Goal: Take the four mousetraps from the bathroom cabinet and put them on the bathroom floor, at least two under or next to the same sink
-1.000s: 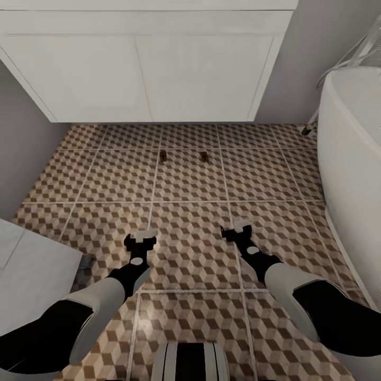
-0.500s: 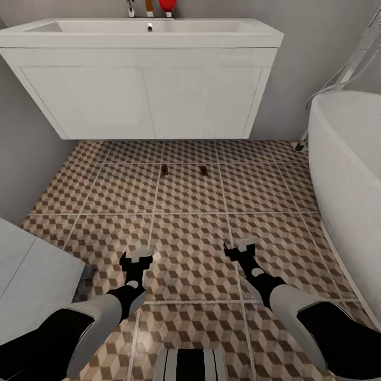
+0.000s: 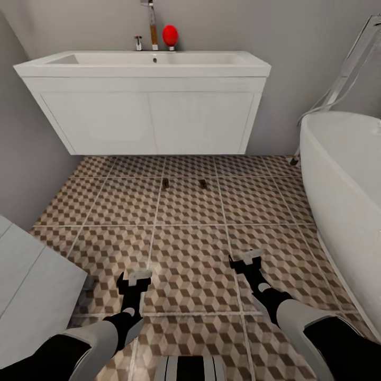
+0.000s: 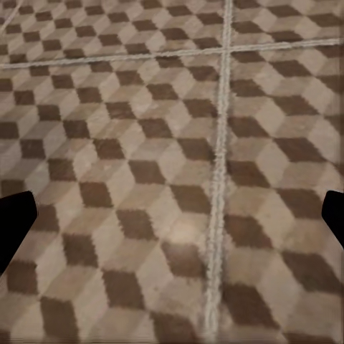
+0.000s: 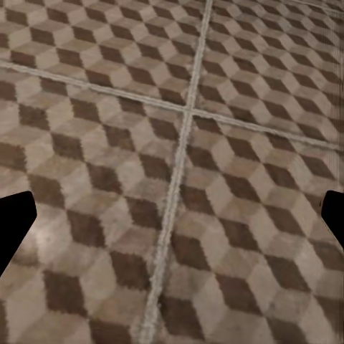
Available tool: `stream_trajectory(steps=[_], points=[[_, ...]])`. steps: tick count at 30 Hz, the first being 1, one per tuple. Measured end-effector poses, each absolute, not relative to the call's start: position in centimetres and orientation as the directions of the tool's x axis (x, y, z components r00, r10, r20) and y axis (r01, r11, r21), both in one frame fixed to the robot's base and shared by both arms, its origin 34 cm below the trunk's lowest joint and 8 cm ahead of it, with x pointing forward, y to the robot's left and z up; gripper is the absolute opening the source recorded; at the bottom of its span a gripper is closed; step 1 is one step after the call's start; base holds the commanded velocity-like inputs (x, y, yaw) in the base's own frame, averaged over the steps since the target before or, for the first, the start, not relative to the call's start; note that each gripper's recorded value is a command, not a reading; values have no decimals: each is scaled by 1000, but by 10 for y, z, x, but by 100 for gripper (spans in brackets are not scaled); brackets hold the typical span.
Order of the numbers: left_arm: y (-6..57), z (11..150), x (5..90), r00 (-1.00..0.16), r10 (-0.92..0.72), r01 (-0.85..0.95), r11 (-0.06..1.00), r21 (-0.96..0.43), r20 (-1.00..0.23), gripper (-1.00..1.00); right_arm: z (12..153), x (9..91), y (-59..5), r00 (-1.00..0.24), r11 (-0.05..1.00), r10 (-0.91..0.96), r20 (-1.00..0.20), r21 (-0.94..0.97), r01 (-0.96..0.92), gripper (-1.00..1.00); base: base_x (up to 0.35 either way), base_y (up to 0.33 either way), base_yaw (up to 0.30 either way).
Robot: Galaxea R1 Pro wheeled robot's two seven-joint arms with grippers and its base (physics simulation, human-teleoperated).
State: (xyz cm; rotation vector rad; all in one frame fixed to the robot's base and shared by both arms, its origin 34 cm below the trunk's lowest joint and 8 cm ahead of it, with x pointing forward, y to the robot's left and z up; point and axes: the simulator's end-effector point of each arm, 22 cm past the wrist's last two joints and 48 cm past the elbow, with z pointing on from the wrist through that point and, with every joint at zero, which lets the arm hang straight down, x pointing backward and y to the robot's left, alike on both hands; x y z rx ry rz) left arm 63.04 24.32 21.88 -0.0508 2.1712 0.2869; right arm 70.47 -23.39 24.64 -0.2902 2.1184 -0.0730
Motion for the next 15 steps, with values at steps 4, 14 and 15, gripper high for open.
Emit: stream_trajectory(steps=[4, 14, 15], points=[[244, 225, 619, -561, 65, -149, 973, 178, -825, 100, 255, 702, -240, -501, 970, -239, -832, -175, -172, 100, 0, 0, 0], [246, 235, 586, -544, 60, -156, 973, 171, -837, 100, 266, 680, -249, -498, 968, -245, -832, -185, -167, 100, 0, 0, 0], [246, 237, 585, -541, 59, -157, 973, 169, -839, 100, 268, 679, -249, -496, 968, -245, -833, -186, -166, 100, 0, 0, 0]])
